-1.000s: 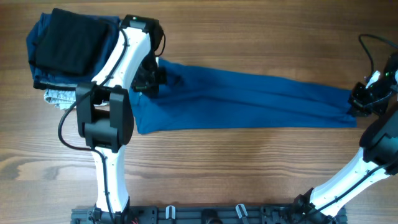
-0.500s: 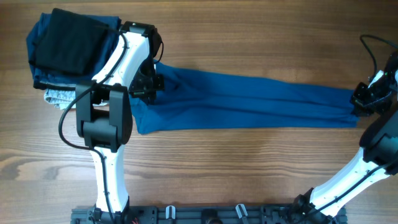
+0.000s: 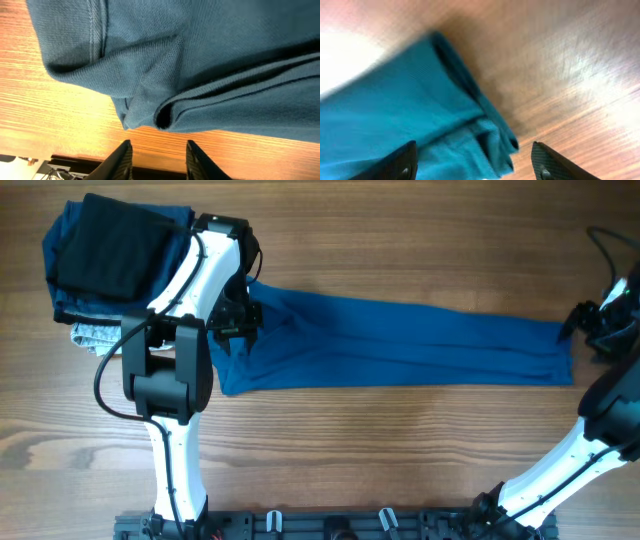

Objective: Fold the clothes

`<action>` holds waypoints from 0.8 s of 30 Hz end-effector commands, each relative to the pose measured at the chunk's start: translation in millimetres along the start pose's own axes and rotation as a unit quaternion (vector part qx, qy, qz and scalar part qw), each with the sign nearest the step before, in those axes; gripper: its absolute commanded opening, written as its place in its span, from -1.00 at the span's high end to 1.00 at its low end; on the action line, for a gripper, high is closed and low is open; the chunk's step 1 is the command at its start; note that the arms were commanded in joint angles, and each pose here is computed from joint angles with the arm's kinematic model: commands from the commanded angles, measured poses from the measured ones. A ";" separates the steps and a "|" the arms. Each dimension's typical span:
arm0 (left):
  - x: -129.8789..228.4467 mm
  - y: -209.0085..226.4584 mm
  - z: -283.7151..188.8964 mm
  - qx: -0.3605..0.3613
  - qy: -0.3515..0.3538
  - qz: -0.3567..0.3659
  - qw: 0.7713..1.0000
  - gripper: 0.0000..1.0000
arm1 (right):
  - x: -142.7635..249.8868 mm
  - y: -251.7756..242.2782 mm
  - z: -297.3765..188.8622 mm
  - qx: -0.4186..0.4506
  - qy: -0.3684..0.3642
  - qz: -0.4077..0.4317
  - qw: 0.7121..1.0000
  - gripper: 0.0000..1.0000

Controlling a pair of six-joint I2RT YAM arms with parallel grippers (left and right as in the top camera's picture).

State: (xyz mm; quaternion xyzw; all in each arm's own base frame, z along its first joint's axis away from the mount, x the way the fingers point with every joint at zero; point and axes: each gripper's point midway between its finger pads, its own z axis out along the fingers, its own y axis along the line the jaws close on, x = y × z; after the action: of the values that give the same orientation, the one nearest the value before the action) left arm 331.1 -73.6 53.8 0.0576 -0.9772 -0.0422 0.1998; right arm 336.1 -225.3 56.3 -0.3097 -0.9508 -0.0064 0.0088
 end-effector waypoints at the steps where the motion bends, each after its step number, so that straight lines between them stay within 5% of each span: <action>1: -16.8 -2.6 -41.4 0.022 -0.077 0.003 0.997 0.29 | -23.4 34.9 -43.1 -0.097 -0.062 -0.044 0.992 -0.43; 3: -32.3 -11.1 -55.1 0.034 -0.120 0.007 0.992 0.33 | -22.5 37.5 -43.5 -0.101 -0.061 -0.050 0.992 -0.09; 4: -39.1 -15.8 -58.4 0.041 -0.136 0.010 0.990 0.42 | -19.4 39.0 -40.9 -0.101 -0.054 -0.052 0.992 0.28; 6: -49.6 -28.6 -62.4 0.063 -0.159 0.018 0.985 0.87 | -12.6 41.5 -35.1 -0.102 -0.039 -0.053 0.993 0.90; 16: -69.9 -90.6 -63.8 0.118 -0.220 0.084 0.965 0.82 | 6.1 71.5 20.3 -0.102 -0.020 -0.089 0.991 0.91; 24: -81.8 -79.4 -15.4 0.072 -0.195 0.073 0.975 0.82 | -3.5 75.5 58.7 -0.077 -0.067 -0.092 0.991 0.91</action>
State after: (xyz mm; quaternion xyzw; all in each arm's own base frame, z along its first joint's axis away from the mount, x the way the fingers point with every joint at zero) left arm 423.1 -160.3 50.1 -0.0110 -0.9977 0.0658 -0.0099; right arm 383.3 -160.7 1.3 -0.2148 -0.9713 -0.0761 -0.0684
